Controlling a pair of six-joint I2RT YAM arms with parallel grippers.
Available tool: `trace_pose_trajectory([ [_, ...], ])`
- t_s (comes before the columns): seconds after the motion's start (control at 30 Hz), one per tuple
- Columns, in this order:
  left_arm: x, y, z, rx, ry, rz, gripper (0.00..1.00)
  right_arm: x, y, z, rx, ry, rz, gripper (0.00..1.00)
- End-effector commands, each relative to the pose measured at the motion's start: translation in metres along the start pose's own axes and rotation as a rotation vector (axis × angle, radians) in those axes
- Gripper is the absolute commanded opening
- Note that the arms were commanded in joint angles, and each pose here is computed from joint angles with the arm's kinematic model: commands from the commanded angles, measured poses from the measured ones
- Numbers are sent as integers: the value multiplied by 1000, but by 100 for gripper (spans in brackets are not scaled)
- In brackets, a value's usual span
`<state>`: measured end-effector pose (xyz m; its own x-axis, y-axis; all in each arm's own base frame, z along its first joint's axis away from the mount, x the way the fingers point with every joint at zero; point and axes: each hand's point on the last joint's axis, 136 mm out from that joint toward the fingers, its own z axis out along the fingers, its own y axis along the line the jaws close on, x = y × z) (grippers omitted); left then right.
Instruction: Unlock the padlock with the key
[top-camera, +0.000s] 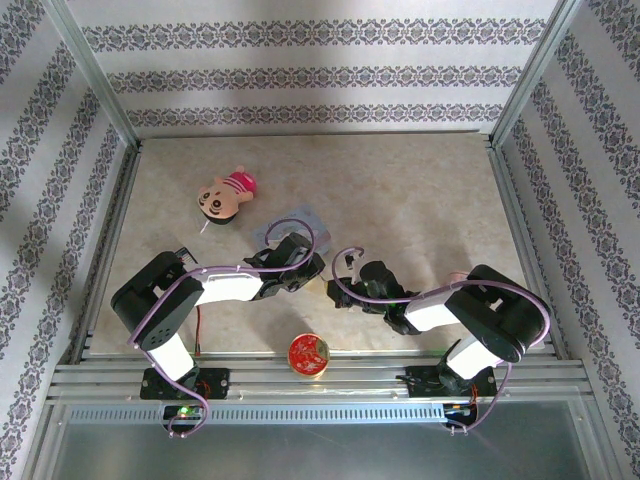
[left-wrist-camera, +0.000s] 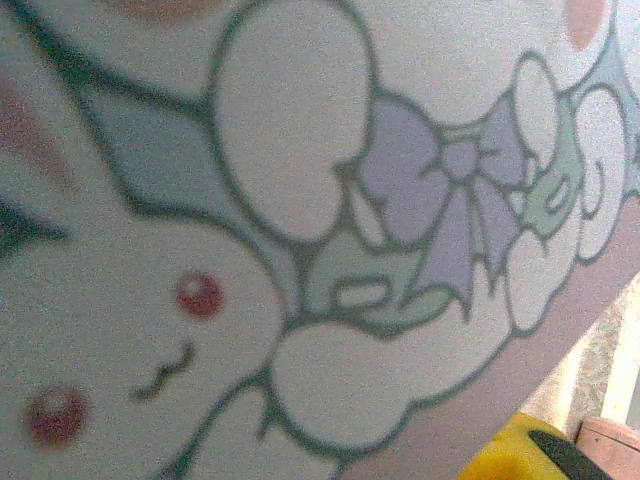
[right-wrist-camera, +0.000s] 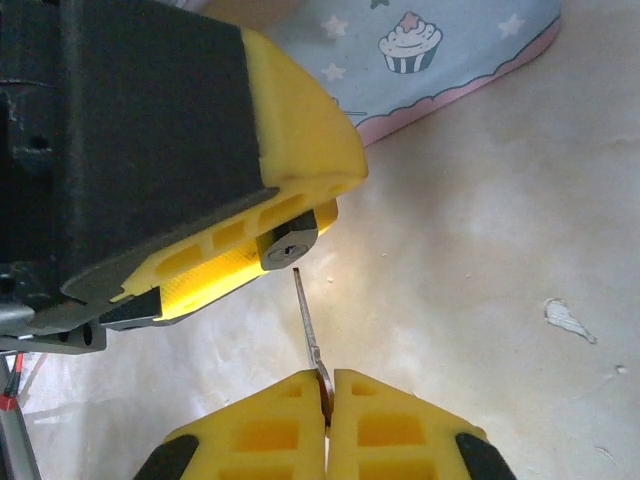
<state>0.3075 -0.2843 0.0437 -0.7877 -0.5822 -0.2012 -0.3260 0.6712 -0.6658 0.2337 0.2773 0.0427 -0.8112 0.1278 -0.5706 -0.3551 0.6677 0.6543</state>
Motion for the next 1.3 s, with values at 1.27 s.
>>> trace_pose_trajectory([
  [1.27,-11,-16,-2,82,-22,-46,20,-18,14,7,-20,-54,-19,0],
])
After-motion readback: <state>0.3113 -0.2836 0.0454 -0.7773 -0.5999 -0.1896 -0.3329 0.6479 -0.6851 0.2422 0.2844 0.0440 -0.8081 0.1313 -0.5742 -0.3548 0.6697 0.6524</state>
